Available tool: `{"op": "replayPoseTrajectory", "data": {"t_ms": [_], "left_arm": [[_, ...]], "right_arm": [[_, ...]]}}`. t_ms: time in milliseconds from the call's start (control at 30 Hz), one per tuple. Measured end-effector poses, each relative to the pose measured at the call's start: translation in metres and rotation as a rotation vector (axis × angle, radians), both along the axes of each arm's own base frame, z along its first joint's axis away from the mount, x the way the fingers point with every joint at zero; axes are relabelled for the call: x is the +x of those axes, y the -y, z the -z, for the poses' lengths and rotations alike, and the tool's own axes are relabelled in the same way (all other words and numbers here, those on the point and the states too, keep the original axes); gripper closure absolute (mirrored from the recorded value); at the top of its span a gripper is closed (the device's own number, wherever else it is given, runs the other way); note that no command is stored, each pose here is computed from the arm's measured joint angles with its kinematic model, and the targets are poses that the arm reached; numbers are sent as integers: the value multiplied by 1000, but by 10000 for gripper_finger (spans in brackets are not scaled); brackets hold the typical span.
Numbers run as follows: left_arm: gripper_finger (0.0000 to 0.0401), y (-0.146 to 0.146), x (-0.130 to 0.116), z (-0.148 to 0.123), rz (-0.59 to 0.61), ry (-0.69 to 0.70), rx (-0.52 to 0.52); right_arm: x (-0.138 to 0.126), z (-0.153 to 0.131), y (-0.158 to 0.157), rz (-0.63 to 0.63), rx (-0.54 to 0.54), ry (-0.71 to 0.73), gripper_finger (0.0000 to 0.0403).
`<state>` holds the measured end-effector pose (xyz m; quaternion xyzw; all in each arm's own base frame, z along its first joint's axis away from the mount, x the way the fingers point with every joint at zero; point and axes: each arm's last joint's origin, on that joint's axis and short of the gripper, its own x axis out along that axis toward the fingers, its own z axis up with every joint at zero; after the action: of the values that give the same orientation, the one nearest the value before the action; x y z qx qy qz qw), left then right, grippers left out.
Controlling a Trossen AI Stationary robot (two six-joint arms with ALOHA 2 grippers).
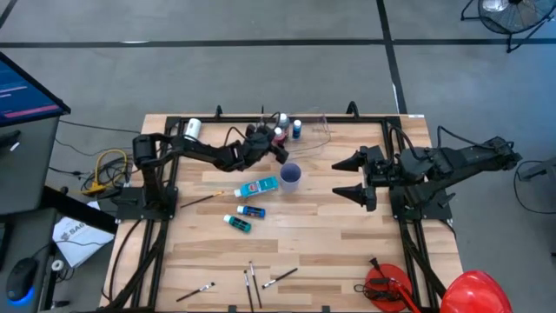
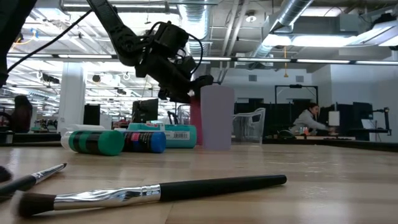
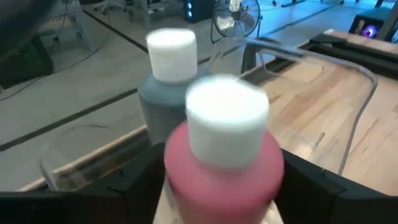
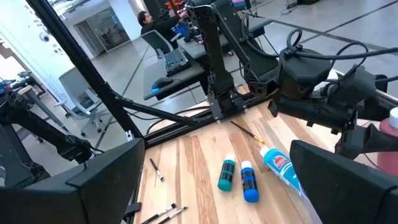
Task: Pick & Place Paint Supplies
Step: Put the red paint bottle into the transparent bin, then put the black paint brush into the violet cup
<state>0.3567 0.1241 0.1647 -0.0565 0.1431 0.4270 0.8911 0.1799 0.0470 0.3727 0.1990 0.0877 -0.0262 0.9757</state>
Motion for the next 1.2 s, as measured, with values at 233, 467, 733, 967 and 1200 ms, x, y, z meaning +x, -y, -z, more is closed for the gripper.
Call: {"op": "replayPoseTrajectory", "data": {"t_ms": [233, 467, 733, 967, 1200], "left_arm": [[79, 3, 1, -2, -1, 17, -8], [35, 11, -1, -24, 24, 57, 30], [20, 10, -16, -54, -25, 56, 57], [30, 17, -34, -92, -19, 136, 76], [46, 37, -61, -136, 44, 253, 37]], "right_arm": [[1, 0, 3, 17, -16, 0, 8], [1, 0, 5, 21, -26, 0, 8], [1, 0, 5, 18, -44, -1, 8], [2, 0, 10, 45, -44, -2, 8], [3, 0, 12, 58, -44, -1, 8]]}}
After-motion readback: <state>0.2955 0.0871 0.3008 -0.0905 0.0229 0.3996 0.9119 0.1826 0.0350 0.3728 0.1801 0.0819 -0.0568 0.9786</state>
